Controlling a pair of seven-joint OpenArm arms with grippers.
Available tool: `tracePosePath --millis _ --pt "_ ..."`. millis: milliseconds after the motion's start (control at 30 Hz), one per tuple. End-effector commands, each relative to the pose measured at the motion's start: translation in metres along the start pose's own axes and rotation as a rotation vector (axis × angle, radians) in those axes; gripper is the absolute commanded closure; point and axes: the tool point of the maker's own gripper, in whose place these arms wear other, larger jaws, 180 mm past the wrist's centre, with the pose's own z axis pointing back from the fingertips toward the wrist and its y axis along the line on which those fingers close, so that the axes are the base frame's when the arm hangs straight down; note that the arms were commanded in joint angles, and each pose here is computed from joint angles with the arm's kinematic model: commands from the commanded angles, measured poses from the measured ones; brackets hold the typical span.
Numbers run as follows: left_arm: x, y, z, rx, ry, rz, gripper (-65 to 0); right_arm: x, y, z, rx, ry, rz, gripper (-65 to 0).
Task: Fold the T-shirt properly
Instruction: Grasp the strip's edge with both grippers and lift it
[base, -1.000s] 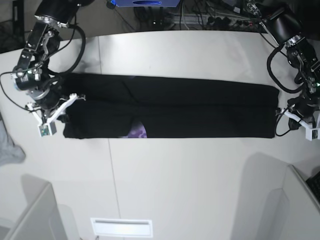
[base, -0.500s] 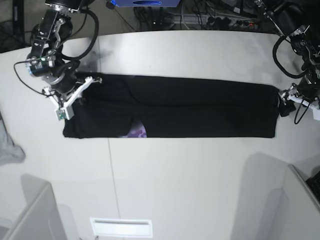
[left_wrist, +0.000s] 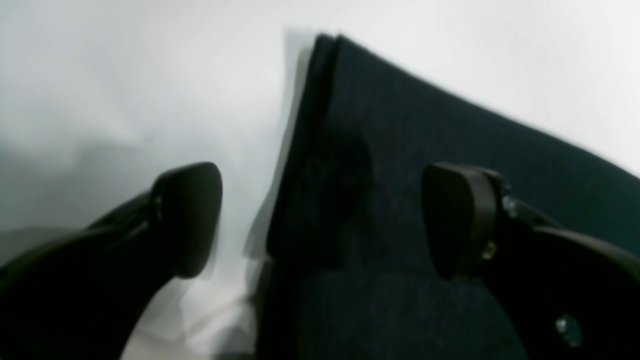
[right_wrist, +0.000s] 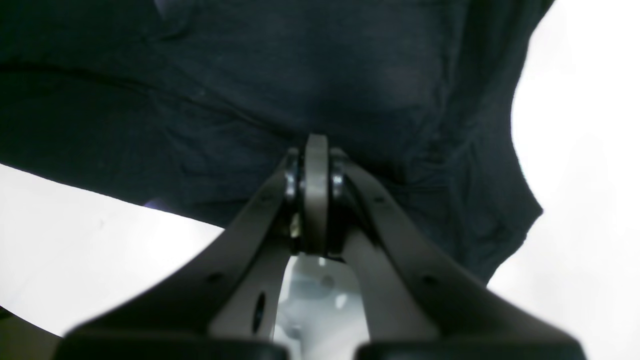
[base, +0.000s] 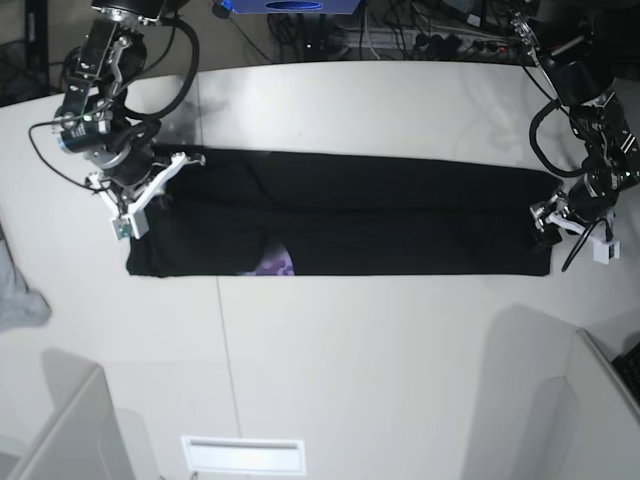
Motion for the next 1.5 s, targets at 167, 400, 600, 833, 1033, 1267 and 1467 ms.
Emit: tracePosePath --millis 167,400,600,833,1033,1267,1467 --pt "-0.016 -0.01 -0.007 -0.019 0.081 -0.055 -43.1 0.014 -0.002 0.004 -0.003 -0.052 0.008 0.0" --pt "-0.019 -0.01 -0.007 -0.019 0.091 -0.061 -8.9 0.014 -0.004 0.005 -0.007 -0.052 0.003 0.0" --pt "-0.008 -0.004 -0.004 -0.003 0.077 -0.077 0.0 0.014 -0.004 0.005 -0.007 -0.052 0.003 0.0" --pt "0.031 -0.003 0.005 0.01 0.008 -0.126 0.0 0.014 -0.003 0.004 -0.006 -0.052 0.002 0.0" --pt "0.055 -0.019 0.018 0.006 -0.054 -0.21 0.0 0.015 -0.003 0.004 -0.006 -0.055 0.002 0.0" --pt "0.035 -0.041 0.025 -0.019 -0.023 -0.325 0.0 0.017 -0.003 0.004 -0.005 -0.06 0.002 0.0" --pt "0.027 -0.07 0.026 -0.05 -0.036 -0.353 0.0 0.018 -0.003 0.004 -0.005 -0.062 0.002 0.0"
